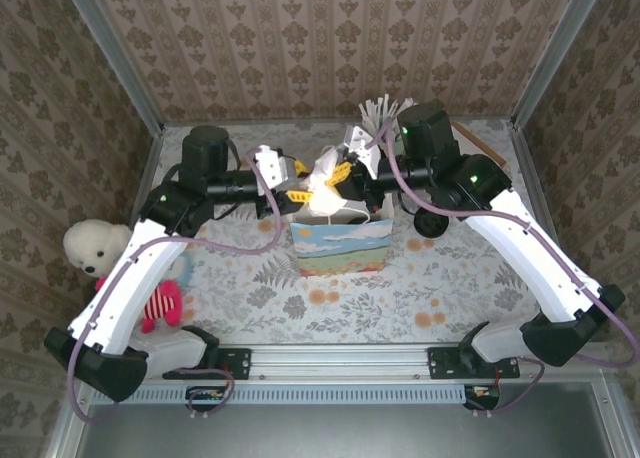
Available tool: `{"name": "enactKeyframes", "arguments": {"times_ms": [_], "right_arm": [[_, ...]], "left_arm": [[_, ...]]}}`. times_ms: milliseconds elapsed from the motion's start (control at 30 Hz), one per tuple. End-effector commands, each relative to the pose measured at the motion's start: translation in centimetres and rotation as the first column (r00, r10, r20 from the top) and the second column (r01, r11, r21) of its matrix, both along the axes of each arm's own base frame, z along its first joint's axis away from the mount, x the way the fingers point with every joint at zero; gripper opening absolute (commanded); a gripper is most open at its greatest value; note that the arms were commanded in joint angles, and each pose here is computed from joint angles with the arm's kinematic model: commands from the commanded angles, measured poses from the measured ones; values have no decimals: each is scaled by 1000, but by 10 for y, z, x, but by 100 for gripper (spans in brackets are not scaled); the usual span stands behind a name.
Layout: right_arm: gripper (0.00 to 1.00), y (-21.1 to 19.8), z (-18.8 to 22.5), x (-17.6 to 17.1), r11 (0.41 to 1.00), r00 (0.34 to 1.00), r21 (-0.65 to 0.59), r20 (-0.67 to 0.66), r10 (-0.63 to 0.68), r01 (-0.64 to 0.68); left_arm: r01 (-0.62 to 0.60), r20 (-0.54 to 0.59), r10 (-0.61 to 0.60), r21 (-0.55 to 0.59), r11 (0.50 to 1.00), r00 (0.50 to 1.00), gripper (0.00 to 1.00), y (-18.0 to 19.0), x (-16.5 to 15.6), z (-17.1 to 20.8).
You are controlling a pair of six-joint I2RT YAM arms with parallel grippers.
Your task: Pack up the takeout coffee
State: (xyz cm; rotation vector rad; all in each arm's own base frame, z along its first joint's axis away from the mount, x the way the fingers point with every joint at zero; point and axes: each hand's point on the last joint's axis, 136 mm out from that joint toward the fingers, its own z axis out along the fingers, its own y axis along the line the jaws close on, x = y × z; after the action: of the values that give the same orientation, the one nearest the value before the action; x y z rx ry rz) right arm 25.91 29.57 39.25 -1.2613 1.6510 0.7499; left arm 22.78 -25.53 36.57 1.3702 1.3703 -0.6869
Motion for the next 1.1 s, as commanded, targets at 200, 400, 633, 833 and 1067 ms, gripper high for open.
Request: {"name": "enactKeyframes", "arguments": {"times_ms": [200, 400, 633, 833, 1067], "right_arm": [[0, -10, -29, 25, 960, 969, -272, 246, 5, 64], [0, -6, -53, 15, 877, 896, -479, 372, 242, -38], [2, -10, -78, -3, 777, 873, -597, 250, 418, -201], [5, -6, -93, 9, 721, 792, -664, 323, 517, -199], [7, -7, -101, 0, 618, 729, -738, 261, 633, -272]], "left_arm": [[-616, -226, 575, -232, 753, 787, 100, 77, 40, 13], [-845, -574, 644, -181, 502, 506, 100, 113, 44, -14], [-900, -691, 626, -83, 427, 361, 100, 124, 35, -40], [-888, -721, 609, -19, 459, 330, 100, 116, 32, -50], [-882, -757, 587, 28, 470, 289, 100, 106, 39, -58]]}}
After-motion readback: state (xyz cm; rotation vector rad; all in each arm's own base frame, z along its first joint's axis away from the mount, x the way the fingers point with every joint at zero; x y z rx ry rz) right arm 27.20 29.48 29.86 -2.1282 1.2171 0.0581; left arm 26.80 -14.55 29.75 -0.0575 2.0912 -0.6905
